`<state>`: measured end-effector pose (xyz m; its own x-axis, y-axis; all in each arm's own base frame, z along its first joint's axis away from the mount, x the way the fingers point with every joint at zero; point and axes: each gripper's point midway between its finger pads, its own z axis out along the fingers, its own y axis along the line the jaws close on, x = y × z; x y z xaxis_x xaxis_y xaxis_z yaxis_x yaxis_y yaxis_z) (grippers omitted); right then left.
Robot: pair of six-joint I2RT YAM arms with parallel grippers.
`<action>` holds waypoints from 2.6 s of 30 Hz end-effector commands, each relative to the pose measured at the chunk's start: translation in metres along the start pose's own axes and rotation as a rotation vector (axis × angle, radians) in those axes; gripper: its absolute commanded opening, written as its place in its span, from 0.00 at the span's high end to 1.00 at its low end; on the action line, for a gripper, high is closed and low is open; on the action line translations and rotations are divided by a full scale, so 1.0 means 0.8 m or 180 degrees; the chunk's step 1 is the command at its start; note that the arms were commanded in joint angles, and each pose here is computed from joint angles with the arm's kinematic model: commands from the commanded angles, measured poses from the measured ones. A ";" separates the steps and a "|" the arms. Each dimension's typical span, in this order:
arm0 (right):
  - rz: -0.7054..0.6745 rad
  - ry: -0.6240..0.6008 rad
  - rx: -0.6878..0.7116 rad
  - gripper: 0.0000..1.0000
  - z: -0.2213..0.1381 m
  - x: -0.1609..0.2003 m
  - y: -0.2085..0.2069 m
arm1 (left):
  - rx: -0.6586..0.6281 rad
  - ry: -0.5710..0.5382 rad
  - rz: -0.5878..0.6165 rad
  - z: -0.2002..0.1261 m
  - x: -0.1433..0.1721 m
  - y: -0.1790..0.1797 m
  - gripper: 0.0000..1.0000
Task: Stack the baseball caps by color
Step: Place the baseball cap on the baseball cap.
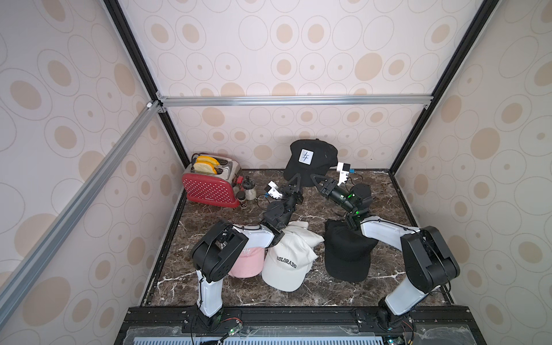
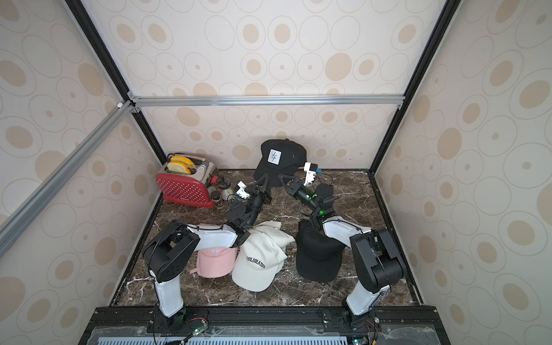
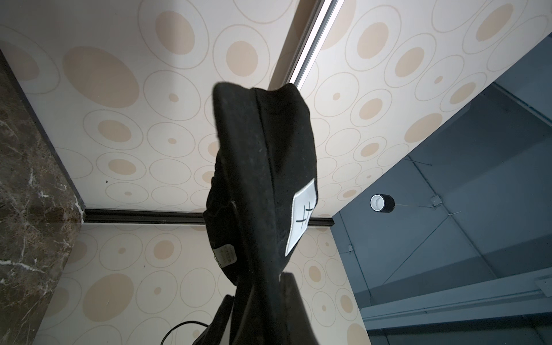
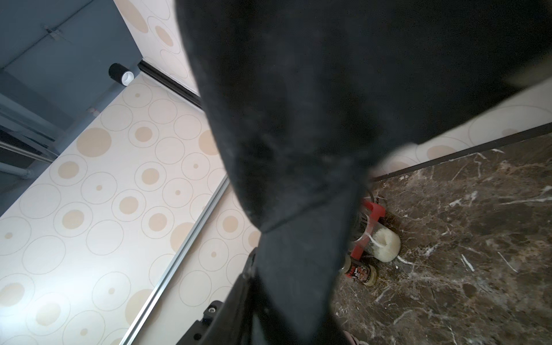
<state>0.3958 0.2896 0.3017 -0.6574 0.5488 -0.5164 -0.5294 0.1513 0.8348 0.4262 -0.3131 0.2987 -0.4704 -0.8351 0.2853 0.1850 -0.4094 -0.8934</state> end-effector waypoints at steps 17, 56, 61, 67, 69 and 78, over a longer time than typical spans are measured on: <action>-0.0533 0.0178 0.0321 1.00 -0.020 -0.001 0.007 | 0.0259 0.0694 0.0053 0.025 0.044 -0.024 0.38; 0.0022 0.1424 0.1659 1.00 -0.285 0.071 -0.006 | -0.1763 0.2164 0.5339 -0.075 0.002 -0.018 0.01; 0.0097 0.1500 0.1474 1.00 -0.292 0.086 0.019 | -0.1154 0.2807 0.4994 -0.084 0.056 -0.014 0.01; 0.0373 0.1613 0.1284 1.00 -0.300 0.105 0.030 | -0.0748 0.3133 0.4584 -0.090 0.093 -0.012 0.01; 0.0405 0.1610 0.1290 1.00 -0.305 0.107 0.032 | -0.0740 0.3188 0.4596 -0.093 0.094 -0.009 0.01; 0.0548 0.1315 0.1549 1.00 -0.334 0.113 0.026 | -0.0550 0.3662 0.4470 -0.106 0.114 0.004 0.01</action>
<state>0.1916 0.1202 0.2244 -0.9043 0.2426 -0.3512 -0.1815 0.5262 0.8308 0.3194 -0.3495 0.2799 -0.4031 0.1643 -0.9003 0.8306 0.4788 -0.2845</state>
